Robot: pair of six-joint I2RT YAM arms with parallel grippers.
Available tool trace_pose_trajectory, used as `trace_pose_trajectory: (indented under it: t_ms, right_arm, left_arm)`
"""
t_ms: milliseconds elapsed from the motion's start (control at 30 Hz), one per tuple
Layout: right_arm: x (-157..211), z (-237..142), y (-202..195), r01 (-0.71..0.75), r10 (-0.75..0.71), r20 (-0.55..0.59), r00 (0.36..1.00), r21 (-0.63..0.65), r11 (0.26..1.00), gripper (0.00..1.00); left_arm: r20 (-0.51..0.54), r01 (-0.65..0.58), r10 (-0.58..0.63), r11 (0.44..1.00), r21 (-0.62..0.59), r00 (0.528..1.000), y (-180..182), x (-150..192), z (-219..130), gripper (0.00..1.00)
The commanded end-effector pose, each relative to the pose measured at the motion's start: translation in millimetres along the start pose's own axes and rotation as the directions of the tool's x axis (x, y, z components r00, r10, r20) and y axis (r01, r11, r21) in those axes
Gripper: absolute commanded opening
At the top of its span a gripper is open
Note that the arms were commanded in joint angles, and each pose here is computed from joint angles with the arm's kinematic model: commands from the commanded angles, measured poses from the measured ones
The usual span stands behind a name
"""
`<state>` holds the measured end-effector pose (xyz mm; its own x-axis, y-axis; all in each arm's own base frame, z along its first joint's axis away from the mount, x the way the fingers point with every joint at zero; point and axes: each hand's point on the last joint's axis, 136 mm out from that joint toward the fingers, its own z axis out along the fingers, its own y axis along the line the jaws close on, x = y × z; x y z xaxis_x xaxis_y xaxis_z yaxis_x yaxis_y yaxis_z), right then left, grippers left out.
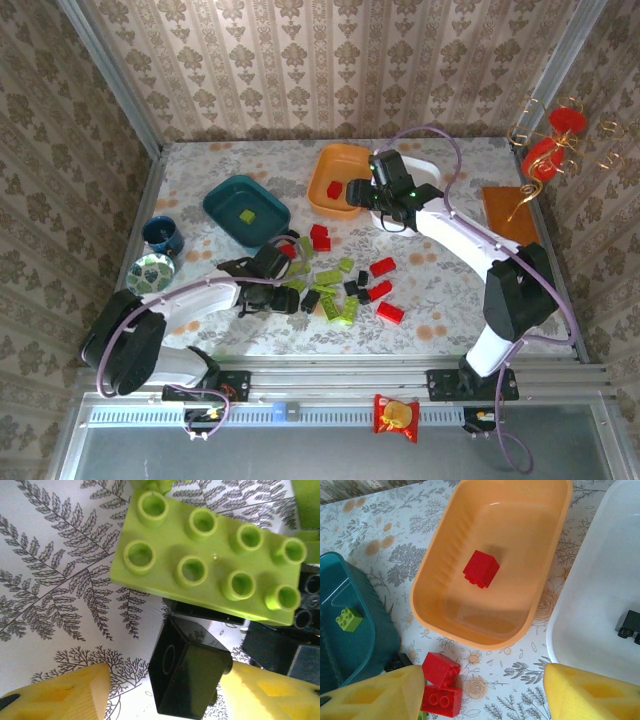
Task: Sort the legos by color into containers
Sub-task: Pick up the lego from the middle-left of the table.
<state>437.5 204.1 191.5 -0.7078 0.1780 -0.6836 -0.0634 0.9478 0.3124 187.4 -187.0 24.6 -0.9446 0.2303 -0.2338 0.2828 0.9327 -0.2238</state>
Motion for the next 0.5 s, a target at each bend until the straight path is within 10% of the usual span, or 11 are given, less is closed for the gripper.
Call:
trace_pose_trajectory:
  t_ms: [0, 467]
  right_arm:
    - [-8, -9, -5, -0.02, 0.019, 0.041, 0.999, 0.012, 1.0, 0.66]
    - [-6, -14, -7, -0.022, 0.022, 0.041, 0.999, 0.011, 1.0, 0.66]
  left_arm:
    - [0.009, -0.041, 0.04, 0.999, 0.015, 0.999, -8, -8, -1, 0.6]
    - [0.091, -0.089, 0.088, 0.996, -0.001, 0.992, -7, -25, 7, 0.42]
